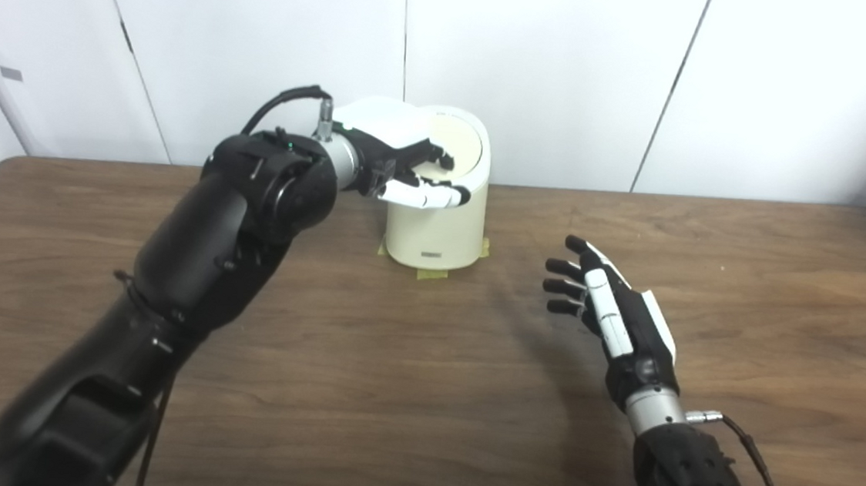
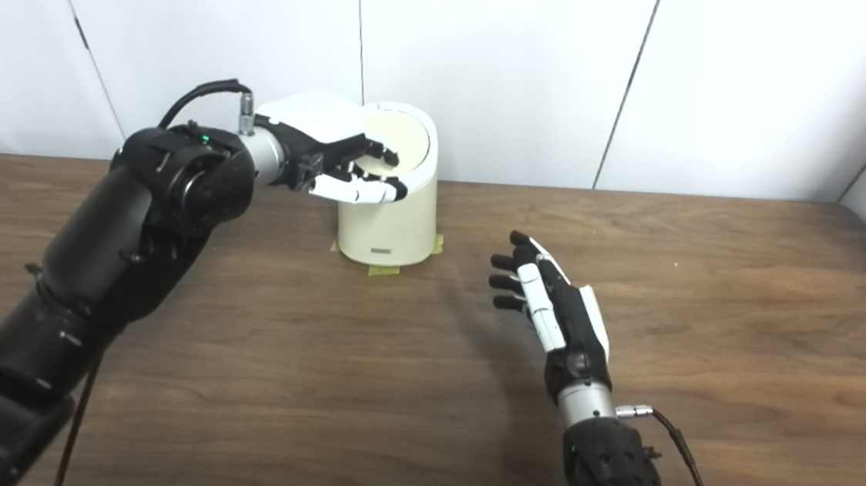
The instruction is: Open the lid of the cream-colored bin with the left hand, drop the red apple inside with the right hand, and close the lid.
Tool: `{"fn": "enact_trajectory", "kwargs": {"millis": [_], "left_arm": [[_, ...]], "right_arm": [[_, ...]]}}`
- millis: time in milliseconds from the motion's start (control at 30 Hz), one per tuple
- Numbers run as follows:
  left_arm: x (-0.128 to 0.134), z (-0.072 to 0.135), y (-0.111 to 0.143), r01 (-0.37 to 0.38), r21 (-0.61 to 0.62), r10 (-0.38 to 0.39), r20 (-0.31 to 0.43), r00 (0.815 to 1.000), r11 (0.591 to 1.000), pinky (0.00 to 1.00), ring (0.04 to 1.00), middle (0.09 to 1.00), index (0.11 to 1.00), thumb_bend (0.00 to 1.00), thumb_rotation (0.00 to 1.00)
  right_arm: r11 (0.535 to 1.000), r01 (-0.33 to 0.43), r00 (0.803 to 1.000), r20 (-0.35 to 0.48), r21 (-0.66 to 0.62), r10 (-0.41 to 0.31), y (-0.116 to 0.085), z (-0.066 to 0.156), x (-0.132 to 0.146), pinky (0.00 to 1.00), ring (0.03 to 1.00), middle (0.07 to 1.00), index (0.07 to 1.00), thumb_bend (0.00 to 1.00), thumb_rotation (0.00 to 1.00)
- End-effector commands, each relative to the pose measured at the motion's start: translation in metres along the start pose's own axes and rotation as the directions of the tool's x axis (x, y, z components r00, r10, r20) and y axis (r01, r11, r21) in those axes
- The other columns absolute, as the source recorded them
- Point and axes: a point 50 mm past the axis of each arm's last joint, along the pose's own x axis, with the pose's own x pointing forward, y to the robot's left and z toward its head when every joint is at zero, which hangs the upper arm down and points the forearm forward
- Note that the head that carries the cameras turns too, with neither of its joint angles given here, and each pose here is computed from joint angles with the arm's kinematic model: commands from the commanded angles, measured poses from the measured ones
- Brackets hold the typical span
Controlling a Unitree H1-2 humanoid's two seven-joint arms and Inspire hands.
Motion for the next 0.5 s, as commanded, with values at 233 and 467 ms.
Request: {"fn": "enact_trajectory", "kwargs": {"millis": [233,467], "left_arm": [[-0.043,-0.006,0.060,-0.349,-0.085,0.347,-0.031,0.937,0.933,0.86,0.945,0.932,0.929,0.47,1.00],[-0.076,-0.032,0.033,-0.478,-0.211,0.459,-0.134,0.878,0.853,0.82,0.904,0.913,0.916,0.45,1.00]], "right_arm": [[1.000,-0.016,0.996,0.084,0.003,0.016,0.000,0.023,0.004,0.68,0.735,0.776,0.873,0.46,0.90],[1.000,-0.022,0.996,0.084,0.000,0.022,-0.003,0.023,0.004,0.67,0.736,0.781,0.875,0.46,0.91]]}}
